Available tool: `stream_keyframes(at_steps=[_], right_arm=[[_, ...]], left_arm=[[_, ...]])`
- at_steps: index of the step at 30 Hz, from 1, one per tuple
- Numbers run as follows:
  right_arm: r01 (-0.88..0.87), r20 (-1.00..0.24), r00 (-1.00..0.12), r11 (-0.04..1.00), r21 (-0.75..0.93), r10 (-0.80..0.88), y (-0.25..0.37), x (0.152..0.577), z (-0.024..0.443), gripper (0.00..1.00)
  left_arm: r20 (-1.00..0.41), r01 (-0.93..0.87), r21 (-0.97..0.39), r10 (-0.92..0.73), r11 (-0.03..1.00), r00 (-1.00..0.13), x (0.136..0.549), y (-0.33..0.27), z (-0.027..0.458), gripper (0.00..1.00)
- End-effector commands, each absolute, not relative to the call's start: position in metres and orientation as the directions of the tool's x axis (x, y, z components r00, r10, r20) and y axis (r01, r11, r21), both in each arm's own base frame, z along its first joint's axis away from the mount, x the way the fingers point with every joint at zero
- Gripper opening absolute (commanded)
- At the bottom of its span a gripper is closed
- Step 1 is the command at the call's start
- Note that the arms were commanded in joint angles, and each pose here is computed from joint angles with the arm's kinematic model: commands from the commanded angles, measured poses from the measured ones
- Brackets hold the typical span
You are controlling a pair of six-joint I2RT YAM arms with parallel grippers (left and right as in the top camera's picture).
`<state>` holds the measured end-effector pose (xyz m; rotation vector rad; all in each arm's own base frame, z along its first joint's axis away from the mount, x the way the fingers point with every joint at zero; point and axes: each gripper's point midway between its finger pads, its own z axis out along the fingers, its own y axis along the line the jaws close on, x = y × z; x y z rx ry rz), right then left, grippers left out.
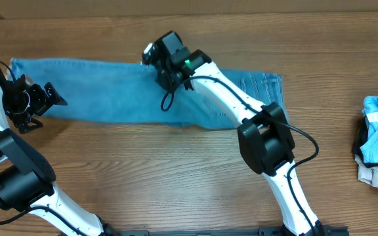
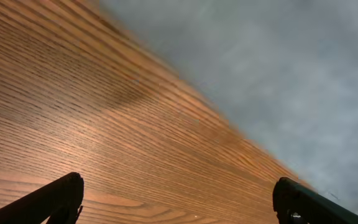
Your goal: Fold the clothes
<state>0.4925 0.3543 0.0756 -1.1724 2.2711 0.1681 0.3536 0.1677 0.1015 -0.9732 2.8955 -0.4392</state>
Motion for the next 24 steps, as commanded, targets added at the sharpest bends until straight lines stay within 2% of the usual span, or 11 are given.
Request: stream_keyframes(at_steps=[1,3,4,5,10,12,13,17,20,23,24], right_arm=[[-0.577,-0.653,-0.582,0.812,-0.089,-0.485,0.304,0.54,0.13,0.15],[-0.57,-0.645,-0.615,0.821,-0.033,-0.454,0.286,0.546,0.126,0.34],[-0.565,-0.633,-0.633,0.825,-0.015,-0.445,0.277,0.548,0.121,0.75],[-0.555,-0.605,-0.663,0.832,0.002,-0.441,0.265,0.547,0.112,0.82],[-0.444,-0.473,-0.791,0.896,0.005,-0.389,0.219,0.524,0.111,0.82],[-0.336,-0.347,-0.89,0.94,0.057,-0.297,0.196,0.498,0.102,0.74],[-0.31,-0.28,-0.92,0.946,0.09,-0.275,0.188,0.486,0.087,0.74],[-0.245,-0.168,-0.959,0.965,0.093,-0.228,0.152,0.465,0.015,0.76],[-0.165,0.07,-0.983,0.983,0.081,-0.17,0.106,0.399,-0.044,0.76],[-0.033,0.326,-0.944,0.999,0.019,-0.038,0.058,0.325,-0.065,0.76],[-0.016,0.367,-0.93,1.0,-0.012,-0.011,0.045,0.311,-0.069,0.77]], left_arm=[[-0.002,-0.584,-0.257,-0.605,0.77,-0.796,0.353,0.171,0.113,1.0],[-0.001,-0.584,-0.257,-0.605,0.77,-0.797,0.353,0.17,0.113,1.0],[-0.001,-0.584,-0.257,-0.604,0.77,-0.797,0.353,0.17,0.113,1.0],[-0.001,-0.584,-0.257,-0.604,0.77,-0.797,0.353,0.17,0.113,1.0],[-0.001,-0.584,-0.257,-0.604,0.77,-0.797,0.353,0.17,0.113,1.0],[0.0,-0.584,-0.257,-0.605,0.77,-0.797,0.353,0.17,0.113,1.0],[0.001,-0.585,-0.257,-0.605,0.77,-0.797,0.353,0.17,0.113,1.0],[0.025,-0.589,-0.255,-0.604,0.767,-0.797,0.348,0.167,0.113,1.0],[0.025,-0.589,-0.255,-0.604,0.767,-0.797,0.348,0.167,0.113,1.0],[0.024,-0.589,-0.254,-0.604,0.767,-0.797,0.348,0.167,0.113,1.0],[0.022,-0.589,-0.255,-0.604,0.767,-0.797,0.348,0.167,0.113,1.0]])
